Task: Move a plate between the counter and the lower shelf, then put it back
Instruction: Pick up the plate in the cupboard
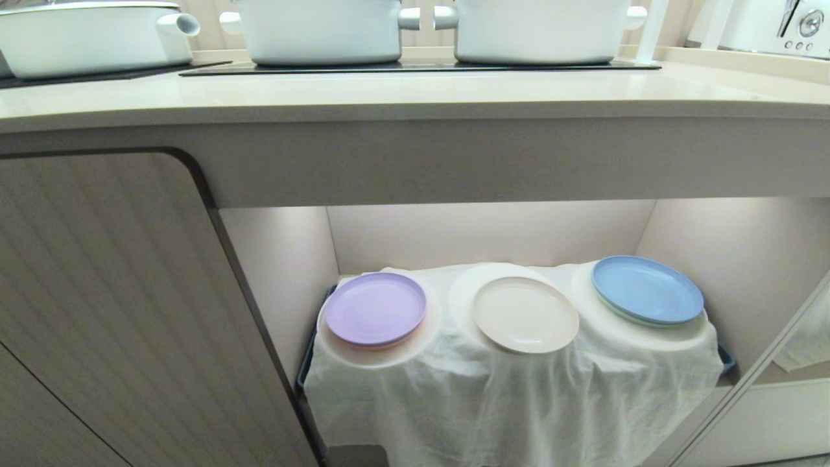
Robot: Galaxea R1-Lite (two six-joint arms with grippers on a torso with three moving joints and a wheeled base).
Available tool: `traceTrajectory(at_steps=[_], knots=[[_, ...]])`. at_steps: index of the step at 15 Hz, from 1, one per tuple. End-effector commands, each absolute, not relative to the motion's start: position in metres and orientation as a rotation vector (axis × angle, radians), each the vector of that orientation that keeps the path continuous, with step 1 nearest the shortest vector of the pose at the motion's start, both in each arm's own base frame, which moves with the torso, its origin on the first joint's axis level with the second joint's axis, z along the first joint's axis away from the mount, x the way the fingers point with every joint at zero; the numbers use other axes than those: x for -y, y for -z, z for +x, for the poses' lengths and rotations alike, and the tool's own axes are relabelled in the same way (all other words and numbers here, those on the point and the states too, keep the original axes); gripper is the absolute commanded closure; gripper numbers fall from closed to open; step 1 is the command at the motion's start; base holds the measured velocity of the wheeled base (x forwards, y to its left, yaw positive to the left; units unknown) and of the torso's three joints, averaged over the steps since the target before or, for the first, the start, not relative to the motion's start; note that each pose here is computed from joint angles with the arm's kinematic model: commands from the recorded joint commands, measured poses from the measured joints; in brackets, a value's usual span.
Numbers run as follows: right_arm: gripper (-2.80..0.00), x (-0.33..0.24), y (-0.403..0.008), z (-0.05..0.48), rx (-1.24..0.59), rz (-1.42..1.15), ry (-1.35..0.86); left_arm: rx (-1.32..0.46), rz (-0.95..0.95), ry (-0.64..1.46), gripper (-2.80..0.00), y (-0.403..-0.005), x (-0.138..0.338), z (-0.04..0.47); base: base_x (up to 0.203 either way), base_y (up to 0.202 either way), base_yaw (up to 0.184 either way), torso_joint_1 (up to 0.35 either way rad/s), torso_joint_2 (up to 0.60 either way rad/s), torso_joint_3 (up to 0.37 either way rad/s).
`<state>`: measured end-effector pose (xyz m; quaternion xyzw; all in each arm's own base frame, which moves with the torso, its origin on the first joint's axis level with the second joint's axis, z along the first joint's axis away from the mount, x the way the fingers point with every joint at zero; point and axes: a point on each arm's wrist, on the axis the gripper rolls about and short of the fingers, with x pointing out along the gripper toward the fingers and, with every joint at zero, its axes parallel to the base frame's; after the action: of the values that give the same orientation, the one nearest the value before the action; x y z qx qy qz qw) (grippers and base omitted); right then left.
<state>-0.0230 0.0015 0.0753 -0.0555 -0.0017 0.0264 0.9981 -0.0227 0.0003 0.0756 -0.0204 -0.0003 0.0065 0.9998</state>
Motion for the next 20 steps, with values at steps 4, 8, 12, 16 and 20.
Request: traceTrajectory(at_steps=[4, 8, 12, 16, 20], knots=[[0.0, -0.0015, -0.0755, -0.0228, 0.003, -0.112, -0.054, 0.0, -0.041, -0.014, 0.0, -0.0757, -0.0003, -0.0227, 0.0, 0.0, 0.0, 0.0, 0.0, 0.0], [0.0, -0.0015, -0.0753, -0.0228, 0.001, -0.113, -0.054, 0.0, -0.041, -0.014, 0.0, -0.0757, -0.0003, -0.0227, 0.0, 0.0, 0.0, 0.0, 0.0, 0.0], [0.0, -0.0015, -0.0755, -0.0228, 0.003, -0.112, -0.054, 0.0, -0.041, -0.015, 0.0, -0.0757, -0.0003, -0.0227, 0.0, 0.0, 0.0, 0.0, 0.0, 0.0], [0.0, -0.0015, -0.0753, -0.0228, 0.001, -0.112, -0.054, 0.0, -0.041, -0.014, 0.0, -0.0757, -0.0003, -0.0227, 0.0, 0.0, 0.0, 0.0, 0.0, 0.0], [0.0, -0.0015, -0.0755, -0.0228, 0.003, -0.112, -0.054, 0.0, -0.041, -0.014, 0.0, -0.0757, -0.0003, -0.0227, 0.0, 0.0, 0.0, 0.0, 0.0, 0.0]])
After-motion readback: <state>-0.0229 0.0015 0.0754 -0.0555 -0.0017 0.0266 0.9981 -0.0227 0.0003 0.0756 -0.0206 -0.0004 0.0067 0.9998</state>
